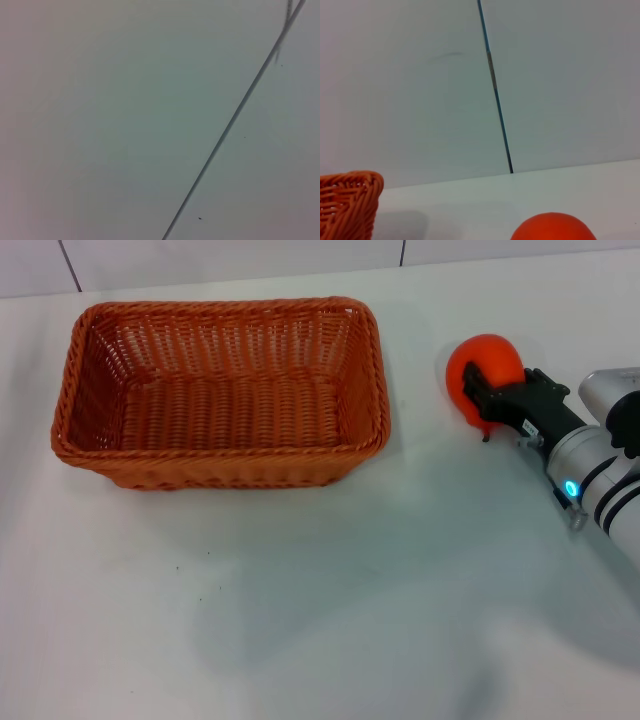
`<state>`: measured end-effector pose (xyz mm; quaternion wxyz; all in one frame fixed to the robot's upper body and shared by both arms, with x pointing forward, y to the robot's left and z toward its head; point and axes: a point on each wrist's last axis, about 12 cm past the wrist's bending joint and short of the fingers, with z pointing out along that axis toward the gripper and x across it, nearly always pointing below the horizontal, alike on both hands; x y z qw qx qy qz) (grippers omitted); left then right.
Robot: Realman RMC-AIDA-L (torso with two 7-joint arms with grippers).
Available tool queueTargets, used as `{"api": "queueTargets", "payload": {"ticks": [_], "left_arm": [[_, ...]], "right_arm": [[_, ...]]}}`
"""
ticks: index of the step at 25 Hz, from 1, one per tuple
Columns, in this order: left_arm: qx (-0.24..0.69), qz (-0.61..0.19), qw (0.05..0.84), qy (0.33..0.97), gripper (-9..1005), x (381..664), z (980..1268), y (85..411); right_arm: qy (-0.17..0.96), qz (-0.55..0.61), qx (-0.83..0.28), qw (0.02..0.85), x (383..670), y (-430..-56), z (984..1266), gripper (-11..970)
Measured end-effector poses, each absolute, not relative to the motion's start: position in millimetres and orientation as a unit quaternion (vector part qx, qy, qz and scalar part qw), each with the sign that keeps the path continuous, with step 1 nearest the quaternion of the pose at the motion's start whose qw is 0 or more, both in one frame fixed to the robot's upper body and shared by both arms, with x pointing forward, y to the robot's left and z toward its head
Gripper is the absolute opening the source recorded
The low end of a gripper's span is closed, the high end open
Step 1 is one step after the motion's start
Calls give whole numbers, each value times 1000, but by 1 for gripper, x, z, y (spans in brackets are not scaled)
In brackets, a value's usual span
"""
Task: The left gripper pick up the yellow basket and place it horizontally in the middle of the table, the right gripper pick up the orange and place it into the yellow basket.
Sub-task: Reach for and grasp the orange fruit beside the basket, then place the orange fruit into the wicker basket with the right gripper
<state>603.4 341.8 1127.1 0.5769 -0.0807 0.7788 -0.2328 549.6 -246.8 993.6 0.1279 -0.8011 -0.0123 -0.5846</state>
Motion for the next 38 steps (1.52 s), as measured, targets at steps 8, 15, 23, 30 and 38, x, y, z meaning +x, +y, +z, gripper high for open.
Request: {"api": "queueTargets", "payload": {"ticks": [8,15,23,30,38], "left_arm": [[-88,-213,587,776,891,603,1127,348],[-117,-185,597,772,892,602,1121,358],[-131,-133,606,773,891,604,1120,369],[-144,-117,606,774,892,604,1118,372],[-142,-118,599,779,891,604,1112,370]], "right_arm": [[-11,-623,-769,143,551,-245,1005,567],[-4,-699,-689,192,558,-232,1037,533],[-88,-693,-663,267,565,-180,1056,447],[-189,-658,-654,321,564,-131,1063,387],[-213,-649,-648,338,561,-120,1065,340]]}}
